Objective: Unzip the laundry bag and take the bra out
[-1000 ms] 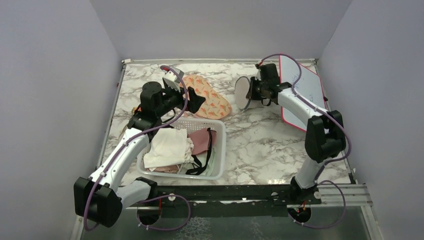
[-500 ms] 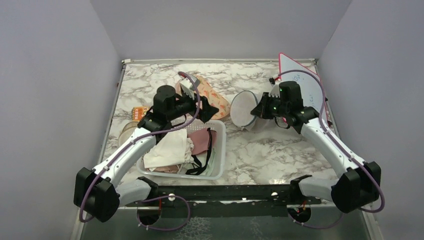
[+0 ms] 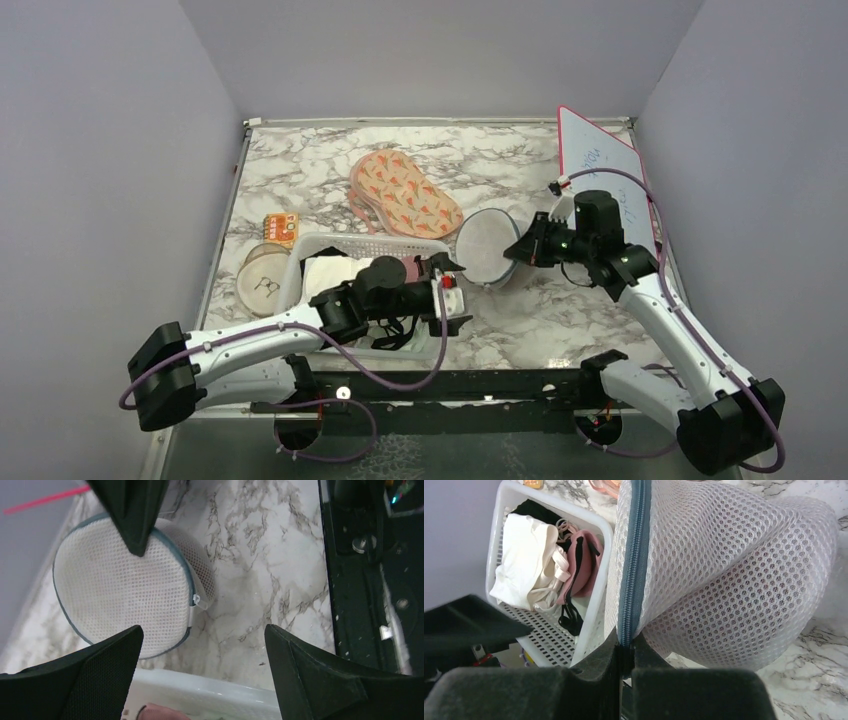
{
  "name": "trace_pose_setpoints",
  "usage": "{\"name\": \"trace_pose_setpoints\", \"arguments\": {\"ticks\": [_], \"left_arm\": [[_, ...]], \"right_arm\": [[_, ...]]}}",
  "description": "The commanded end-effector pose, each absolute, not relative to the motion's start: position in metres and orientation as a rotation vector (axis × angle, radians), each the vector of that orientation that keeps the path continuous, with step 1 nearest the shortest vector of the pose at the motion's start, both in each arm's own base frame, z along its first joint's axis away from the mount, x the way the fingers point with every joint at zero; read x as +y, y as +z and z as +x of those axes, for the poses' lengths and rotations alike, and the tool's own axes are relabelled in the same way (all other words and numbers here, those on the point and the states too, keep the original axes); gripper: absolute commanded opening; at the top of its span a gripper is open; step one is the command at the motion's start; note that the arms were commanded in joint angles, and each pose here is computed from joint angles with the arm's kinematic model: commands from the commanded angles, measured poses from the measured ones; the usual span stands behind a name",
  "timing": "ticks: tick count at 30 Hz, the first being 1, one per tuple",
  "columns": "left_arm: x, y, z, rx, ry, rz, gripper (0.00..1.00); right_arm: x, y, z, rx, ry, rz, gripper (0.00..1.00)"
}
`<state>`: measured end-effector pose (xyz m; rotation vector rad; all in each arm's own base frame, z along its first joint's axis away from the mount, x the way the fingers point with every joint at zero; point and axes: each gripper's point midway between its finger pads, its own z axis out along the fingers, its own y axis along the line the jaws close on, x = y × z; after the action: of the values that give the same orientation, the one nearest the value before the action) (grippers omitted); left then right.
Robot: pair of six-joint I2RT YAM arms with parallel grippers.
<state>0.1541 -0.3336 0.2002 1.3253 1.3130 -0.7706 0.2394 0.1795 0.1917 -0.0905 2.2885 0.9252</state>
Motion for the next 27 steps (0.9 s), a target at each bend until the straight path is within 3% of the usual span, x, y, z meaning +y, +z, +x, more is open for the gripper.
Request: {"name": "trace_pose_setpoints", "arguments": {"ticks": [1, 9, 18, 27], "left_arm": [[-0.338, 0.206, 0.153, 0.898, -0.378, 1.590, 0.84], [-0.363, 0.186, 0.168, 0.796, -0.265, 1.698, 0.65], [-0.380, 0.177, 0.182, 0.877, -0.315, 1.540, 0.54], [-0.380, 0.186, 0.207, 1.007, -0.245, 1.421, 0.17]], "right_arm": [[0.180, 0.219, 0.236, 2.215, 0.925, -0.164, 0.01], [0.183, 0.237, 0.232, 2.176, 0.954, -0.209, 0.01], [0.185, 0.251, 0.225, 2.176, 0.977, -0.247, 0.01], [0.188, 0.259, 0.222, 2.173, 1.002, -0.300, 0.01]]}}
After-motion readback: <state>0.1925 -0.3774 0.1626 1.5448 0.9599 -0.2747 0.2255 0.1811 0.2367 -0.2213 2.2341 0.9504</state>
